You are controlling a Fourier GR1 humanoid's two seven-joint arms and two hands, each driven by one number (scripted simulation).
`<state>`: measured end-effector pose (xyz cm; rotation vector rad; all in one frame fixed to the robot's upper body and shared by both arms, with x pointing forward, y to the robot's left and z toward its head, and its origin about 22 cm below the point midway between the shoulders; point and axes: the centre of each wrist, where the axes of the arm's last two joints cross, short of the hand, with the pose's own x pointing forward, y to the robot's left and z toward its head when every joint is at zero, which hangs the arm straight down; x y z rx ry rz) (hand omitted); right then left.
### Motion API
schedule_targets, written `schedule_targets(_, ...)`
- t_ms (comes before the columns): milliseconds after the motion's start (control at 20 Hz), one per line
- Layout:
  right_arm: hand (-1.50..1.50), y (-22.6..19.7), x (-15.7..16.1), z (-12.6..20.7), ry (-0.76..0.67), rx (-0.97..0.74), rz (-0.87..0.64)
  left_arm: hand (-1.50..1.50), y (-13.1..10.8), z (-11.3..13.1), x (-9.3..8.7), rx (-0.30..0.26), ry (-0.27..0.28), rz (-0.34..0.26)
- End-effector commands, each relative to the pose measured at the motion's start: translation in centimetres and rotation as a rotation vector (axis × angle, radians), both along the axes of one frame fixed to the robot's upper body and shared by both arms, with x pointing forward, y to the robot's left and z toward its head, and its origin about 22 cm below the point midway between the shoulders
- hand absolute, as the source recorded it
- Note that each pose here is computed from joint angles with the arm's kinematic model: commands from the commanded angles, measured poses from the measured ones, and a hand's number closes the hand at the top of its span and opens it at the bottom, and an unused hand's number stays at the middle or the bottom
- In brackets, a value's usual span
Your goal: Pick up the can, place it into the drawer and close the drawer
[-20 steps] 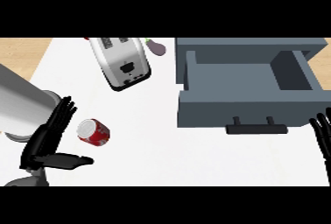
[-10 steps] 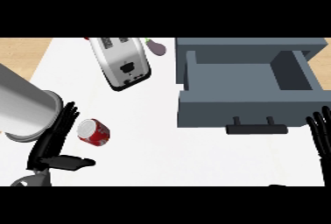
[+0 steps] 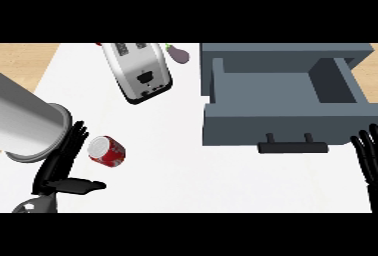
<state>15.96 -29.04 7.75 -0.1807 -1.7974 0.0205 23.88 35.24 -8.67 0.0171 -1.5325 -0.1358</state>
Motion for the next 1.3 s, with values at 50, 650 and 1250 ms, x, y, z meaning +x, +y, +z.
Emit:
schedule_targets(50, -1.50, -0.6, -0.6, 0.0, -0.004, 0.008, -0.001, -1.50, -0.9, -1.3, 0.0, -0.013, 0.024, -0.002)
schedule_targets(650, -1.50, -0.3, -1.0, 2.1, -0.020, 0.019, -0.006, -1.50, -1.1, -1.8, 1.2, -0.024, 0.013, 0.019)
schedule_targets(1250, -1.50, -2.2, -0.5, 1.6, -0.033, 0.019, -0.008, -1.50, -4.6, -1.3, 5.0, -0.022, 0.003, -0.012)
